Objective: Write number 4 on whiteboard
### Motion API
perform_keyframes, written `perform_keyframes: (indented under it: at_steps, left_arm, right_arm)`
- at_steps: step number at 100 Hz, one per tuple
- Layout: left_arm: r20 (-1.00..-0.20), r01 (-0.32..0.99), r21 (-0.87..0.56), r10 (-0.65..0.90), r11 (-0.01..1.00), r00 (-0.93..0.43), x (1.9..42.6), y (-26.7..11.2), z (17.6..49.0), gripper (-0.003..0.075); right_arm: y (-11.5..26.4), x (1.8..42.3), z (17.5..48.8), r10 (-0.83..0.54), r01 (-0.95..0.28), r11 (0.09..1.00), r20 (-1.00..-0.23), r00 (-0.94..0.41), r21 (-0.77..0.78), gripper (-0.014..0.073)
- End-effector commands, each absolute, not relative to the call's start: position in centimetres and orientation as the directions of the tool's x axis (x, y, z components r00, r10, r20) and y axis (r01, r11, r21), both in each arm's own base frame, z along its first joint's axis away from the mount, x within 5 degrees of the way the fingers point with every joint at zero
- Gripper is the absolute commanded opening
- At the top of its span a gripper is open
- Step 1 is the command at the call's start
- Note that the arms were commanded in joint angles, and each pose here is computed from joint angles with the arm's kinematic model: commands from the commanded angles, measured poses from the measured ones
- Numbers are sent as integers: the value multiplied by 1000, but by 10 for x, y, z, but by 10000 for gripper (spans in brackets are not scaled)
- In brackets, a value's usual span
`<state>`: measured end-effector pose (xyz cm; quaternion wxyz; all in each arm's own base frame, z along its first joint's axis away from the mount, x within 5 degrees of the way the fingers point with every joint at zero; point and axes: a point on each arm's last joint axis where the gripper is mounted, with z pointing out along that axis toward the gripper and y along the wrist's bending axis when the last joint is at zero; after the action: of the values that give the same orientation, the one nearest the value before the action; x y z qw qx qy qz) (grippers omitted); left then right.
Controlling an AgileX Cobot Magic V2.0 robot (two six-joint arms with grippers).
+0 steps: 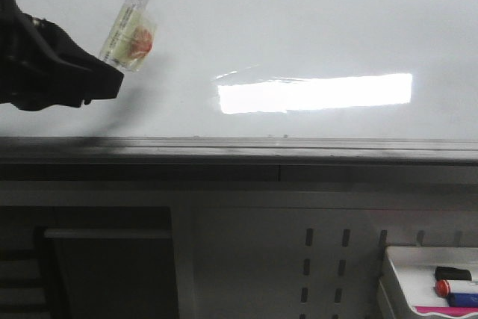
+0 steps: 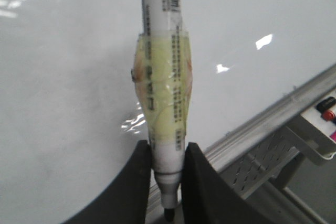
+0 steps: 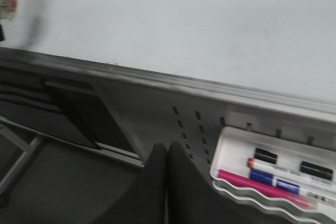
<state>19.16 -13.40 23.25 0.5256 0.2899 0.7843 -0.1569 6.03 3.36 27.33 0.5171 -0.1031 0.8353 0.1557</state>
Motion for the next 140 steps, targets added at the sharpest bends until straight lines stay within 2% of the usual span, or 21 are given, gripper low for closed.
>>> perform_keyframes:
  at_steps: [1,21,26,34,44,51,66,73,86,95,140]
  left_arm:
    - [-941,678,202,332,707,-66,180,-134,258,-20]
    - [-919,685,343,382,643,101,158,-124,273,-20]
    - [-908,683,375,397,627,133,154,-121,274,-20]
    - [-891,674,418,419,609,174,150,-119,278,-20]
    - [-869,665,467,443,582,222,146,-117,281,-20]
    - [-836,662,522,477,538,272,145,-118,281,-20]
    - [-718,647,662,568,378,403,140,-124,276,-20]
    - [-664,642,708,588,294,462,137,-130,273,-20]
    - [-652,667,708,581,234,488,133,-139,267,-20]
    - [-652,682,701,575,208,495,131,-144,263,-20]
    - [-654,690,699,558,187,511,127,-149,263,-20]
  right_arm:
    - [39,69,296,-5,-398,906,-934,-356,147,-64]
    - [49,80,312,-89,-525,848,-957,-275,72,-64]
    - [55,82,315,-110,-576,816,-961,-254,58,-64]
    - [68,85,318,-223,-680,732,-955,-197,-31,-64]
    - [84,92,324,-295,-746,660,-944,-149,-89,-51]
    - [96,98,330,-303,-776,625,-943,-138,-87,22]
    - [117,111,342,-315,-810,580,-941,-127,-85,324]
    - [128,115,345,-329,-829,553,-935,-128,-81,392]
    - [151,119,344,-384,-873,473,-920,-85,-117,372]
    - [164,123,343,-389,-884,453,-918,-75,-120,373]
    - [179,137,339,-393,-873,472,-916,-80,-126,372]
